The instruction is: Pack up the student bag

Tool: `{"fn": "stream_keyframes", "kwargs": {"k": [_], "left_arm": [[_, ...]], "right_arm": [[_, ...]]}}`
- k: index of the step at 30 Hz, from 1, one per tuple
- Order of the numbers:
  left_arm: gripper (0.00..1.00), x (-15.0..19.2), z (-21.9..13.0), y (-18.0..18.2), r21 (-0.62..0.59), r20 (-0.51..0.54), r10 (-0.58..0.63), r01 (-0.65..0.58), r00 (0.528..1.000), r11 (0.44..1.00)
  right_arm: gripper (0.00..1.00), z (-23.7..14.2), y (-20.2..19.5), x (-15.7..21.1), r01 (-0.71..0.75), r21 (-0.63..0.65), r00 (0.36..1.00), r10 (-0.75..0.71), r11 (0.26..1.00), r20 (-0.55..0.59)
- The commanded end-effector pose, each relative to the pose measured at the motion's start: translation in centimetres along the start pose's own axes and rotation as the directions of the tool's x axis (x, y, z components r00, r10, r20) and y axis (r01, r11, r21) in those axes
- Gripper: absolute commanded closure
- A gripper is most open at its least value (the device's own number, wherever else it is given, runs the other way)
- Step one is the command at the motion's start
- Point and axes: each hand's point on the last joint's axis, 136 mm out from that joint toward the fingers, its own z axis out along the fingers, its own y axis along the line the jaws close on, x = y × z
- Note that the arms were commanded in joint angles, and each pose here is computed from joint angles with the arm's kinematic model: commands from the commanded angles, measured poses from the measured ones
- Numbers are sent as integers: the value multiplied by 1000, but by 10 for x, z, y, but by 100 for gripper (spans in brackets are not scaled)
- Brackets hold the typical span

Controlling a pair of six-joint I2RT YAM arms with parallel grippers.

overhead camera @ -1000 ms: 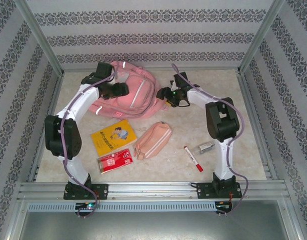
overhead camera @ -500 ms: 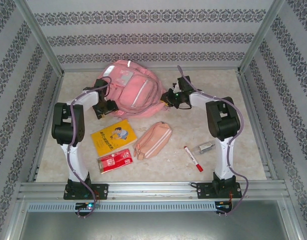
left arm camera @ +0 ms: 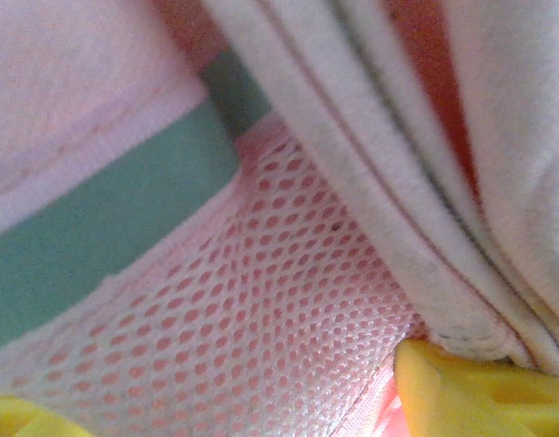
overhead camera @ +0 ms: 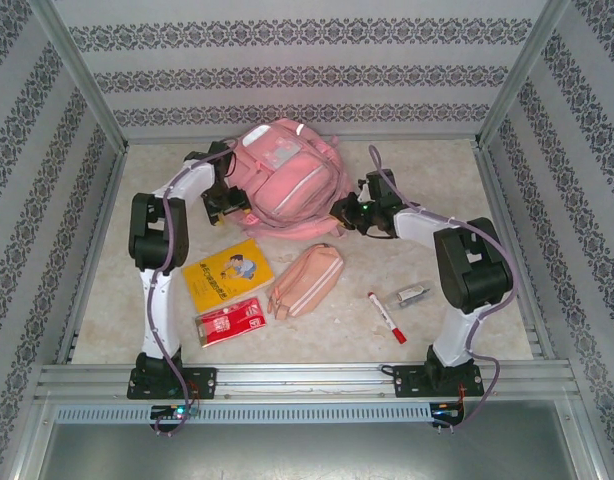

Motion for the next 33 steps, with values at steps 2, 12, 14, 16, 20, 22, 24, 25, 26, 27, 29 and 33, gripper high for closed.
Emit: {"fn": "stream_keyframes", "kwargs": {"k": [2, 12, 14, 16, 20, 22, 24, 25, 26, 27, 29, 33], "left_arm": [[29, -30, 14, -109, 277, 175, 120, -166, 977, 946], [29, -13, 16, -150, 323, 175, 210, -258, 962, 911], [28, -12, 16, -156, 333, 174, 219, -266, 960, 905], [28, -13, 12, -162, 347, 178, 228, -278, 957, 896], [25, -19, -12, -167, 332, 218, 261, -323, 940, 886], [24, -26, -30, -163, 305, 255, 262, -335, 931, 891], [22, -32, -49, -155, 285, 283, 246, -326, 927, 901], [22, -35, -59, -151, 280, 292, 234, -317, 927, 906], [22, -36, -68, -146, 275, 297, 220, -304, 929, 912], [21, -37, -76, -143, 270, 304, 213, -299, 928, 915], [21, -34, -91, -136, 246, 317, 216, -300, 923, 922], [21, -16, -105, -126, 247, 285, 210, -283, 935, 927]], "right_arm": [[86, -4, 52, 38, 86, -105, 996, -90, 991, -28], [87, -1, 86, 89, 209, -153, 976, -215, 966, -26], [87, 2, 78, 85, 211, -120, 976, -216, 970, -28], [86, 4, 72, 80, 199, -115, 978, -204, 973, -34], [67, 12, 77, 93, 238, -129, 965, -249, 963, -83], [58, 12, 78, 100, 270, -128, 954, -284, 954, -99], [55, 5, 70, 98, 302, -84, 946, -309, 950, -94], [54, -2, 64, 94, 322, -46, 942, -325, 946, -87], [52, -9, 58, 90, 340, -17, 937, -340, 940, -79], [51, -17, 52, 87, 354, 8, 933, -352, 935, -73], [46, -36, 42, 79, 380, 46, 924, -377, 924, -69], [42, -73, 17, 62, 409, 133, 913, -402, 903, -77]]}}
